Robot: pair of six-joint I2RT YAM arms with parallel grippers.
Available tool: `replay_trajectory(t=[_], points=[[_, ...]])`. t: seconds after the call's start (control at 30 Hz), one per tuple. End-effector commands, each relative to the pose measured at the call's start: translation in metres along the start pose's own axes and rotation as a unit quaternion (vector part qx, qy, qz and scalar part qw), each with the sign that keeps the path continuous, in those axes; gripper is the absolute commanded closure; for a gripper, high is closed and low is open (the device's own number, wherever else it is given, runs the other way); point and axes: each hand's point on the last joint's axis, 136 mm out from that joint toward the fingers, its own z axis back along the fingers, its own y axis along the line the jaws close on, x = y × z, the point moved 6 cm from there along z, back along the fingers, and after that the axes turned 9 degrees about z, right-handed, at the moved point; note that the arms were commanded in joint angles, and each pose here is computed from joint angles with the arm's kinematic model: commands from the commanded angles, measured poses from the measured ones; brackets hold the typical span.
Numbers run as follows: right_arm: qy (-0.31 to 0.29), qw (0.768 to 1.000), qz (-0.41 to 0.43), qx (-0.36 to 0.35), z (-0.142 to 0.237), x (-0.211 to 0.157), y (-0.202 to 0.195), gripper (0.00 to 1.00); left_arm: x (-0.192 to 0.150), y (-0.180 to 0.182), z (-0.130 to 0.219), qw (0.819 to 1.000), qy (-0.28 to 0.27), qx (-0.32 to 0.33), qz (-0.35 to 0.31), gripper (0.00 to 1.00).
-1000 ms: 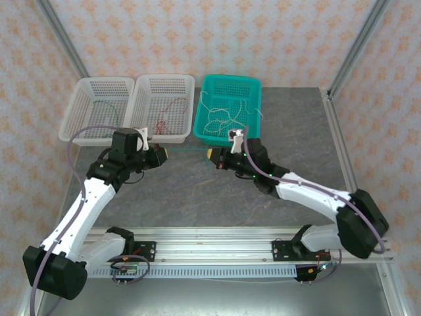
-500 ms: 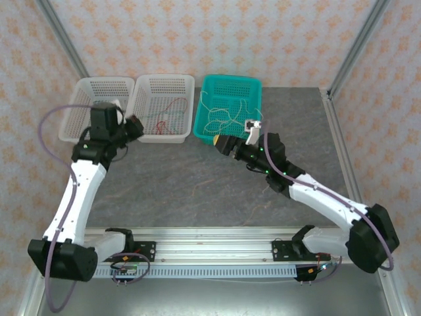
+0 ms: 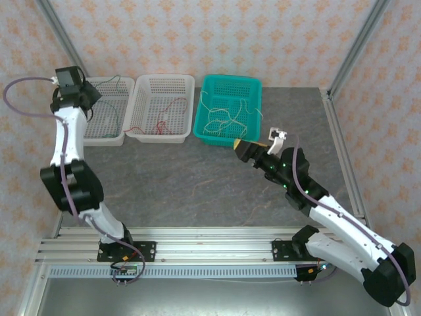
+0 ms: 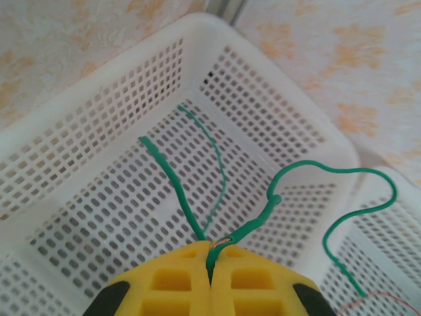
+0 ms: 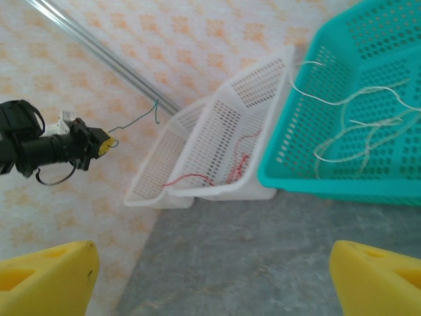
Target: Untangle the cables
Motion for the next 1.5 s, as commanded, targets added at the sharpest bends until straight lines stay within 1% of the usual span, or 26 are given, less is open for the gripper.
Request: replay_trajectory(t=[0.0,0.07,0.1,0.13,0.17,0.2,0.33,0.4,0.53,0.57,0.6,0.67,0.73,0.83,0.9,0.97,1.0,1.07,1.13,1.2,1.23,1.3,1.37,1.4,1.43,1.47], points=[[-0.002,1.0,0.01,-0.026,0.006,0.003,-0.006,0.09,0.0,0.005,-0.006,1.0,0.024,0.015,-0.003,0.87],[0.001,0.999,0.014,-0.039,0.008,0.006,-0.007,0.09,0.0,0.006,-0.004,1.0,0.02,0.013,-0.003,0.6],[0.002,0.999,0.017,-0.046,0.008,0.006,-0.009,0.09,-0.001,0.005,0.001,1.0,0.022,0.005,0.003,0.48],[0.001,0.999,0.019,-0.051,0.008,0.007,-0.01,0.09,-0.003,0.002,0.003,1.0,0.027,-0.009,0.009,0.39],[-0.001,0.998,0.021,-0.057,0.008,0.007,-0.012,0.09,-0.002,-0.004,0.019,0.999,0.022,-0.034,0.017,0.32],[-0.003,0.998,0.021,-0.065,0.007,0.008,-0.014,0.09,-0.005,-0.007,0.029,0.998,0.019,-0.051,0.023,0.3],[-0.014,0.992,0.014,-0.126,0.005,0.015,-0.032,0.09,-0.031,-0.014,0.075,0.991,0.009,-0.117,0.059,0.28],[-0.03,0.982,0.006,-0.186,0.008,0.021,-0.05,0.09,-0.061,-0.024,0.108,0.984,-0.002,-0.168,0.057,0.28],[-0.06,0.962,0.002,-0.268,0.016,0.032,-0.08,0.1,-0.131,-0.044,0.171,0.975,-0.018,-0.219,-0.032,0.26],[-0.063,0.956,0.01,-0.287,0.017,0.035,-0.086,0.1,-0.147,-0.044,0.186,0.972,-0.027,-0.227,-0.052,0.25],[-0.064,0.948,0.023,-0.31,0.02,0.039,-0.093,0.1,-0.162,-0.043,0.2,0.968,-0.037,-0.237,-0.075,0.2],[-0.061,0.931,0.048,-0.357,0.022,0.045,-0.107,0.09,-0.189,-0.033,0.216,0.962,-0.051,-0.245,-0.108,0.18],[-0.055,0.911,0.071,-0.403,0.022,0.05,-0.123,0.09,-0.209,-0.018,0.223,0.959,-0.068,-0.237,-0.138,0.14],[-0.056,0.867,0.11,-0.483,0.025,0.053,-0.153,0.09,-0.233,0.004,0.218,0.955,-0.089,-0.207,-0.192,0.09],[-0.057,0.834,0.137,-0.531,0.027,0.053,-0.174,0.06,-0.244,0.017,0.209,0.951,-0.097,-0.178,-0.233,0.06],[-0.052,0.81,0.167,-0.559,0.028,0.046,-0.193,0.02,-0.25,0.029,0.201,0.949,-0.113,-0.151,-0.252,0.03],[-0.057,0.805,0.188,-0.559,0.025,0.041,-0.201,0.01,-0.252,0.036,0.197,0.948,-0.127,-0.139,-0.256,0.02],[-0.047,0.806,0.217,-0.549,0.018,0.024,-0.221,0.01,-0.253,0.048,0.19,0.948,-0.155,-0.126,-0.249,0.01],[-0.033,0.807,0.211,-0.55,0.012,0.011,-0.242,0.01,-0.252,0.058,0.186,0.945,-0.185,-0.111,-0.244,0.0],[-0.025,0.811,0.209,-0.546,0.002,0.012,-0.254,0.01,-0.251,0.065,0.182,0.94,-0.21,-0.09,-0.252,0.0],[-0.03,0.819,0.197,-0.538,-0.001,0.012,-0.258,0.01,-0.252,0.067,0.179,0.937,-0.218,-0.082,-0.26,0.01],[-0.049,0.827,0.193,-0.525,-0.004,0.005,-0.269,0.01,-0.256,0.071,0.17,0.929,-0.221,-0.073,-0.288,0.02],[-0.028,0.85,0.194,-0.49,-0.005,-0.003,-0.266,0.01,-0.258,0.073,0.164,0.925,-0.218,-0.076,-0.302,0.02],[-0.048,0.859,0.193,-0.471,-0.002,-0.012,-0.271,0.01,-0.26,0.074,0.16,0.924,-0.218,-0.083,-0.302,0.01],[-0.087,0.858,0.195,-0.467,0.002,-0.011,-0.271,0.01,-0.259,0.076,0.156,0.925,-0.219,-0.089,-0.298,0.02],[-0.084,0.853,0.183,-0.481,0.007,-0.008,-0.27,0.01,-0.257,0.079,0.149,0.928,-0.218,-0.093,-0.288,0.02]])
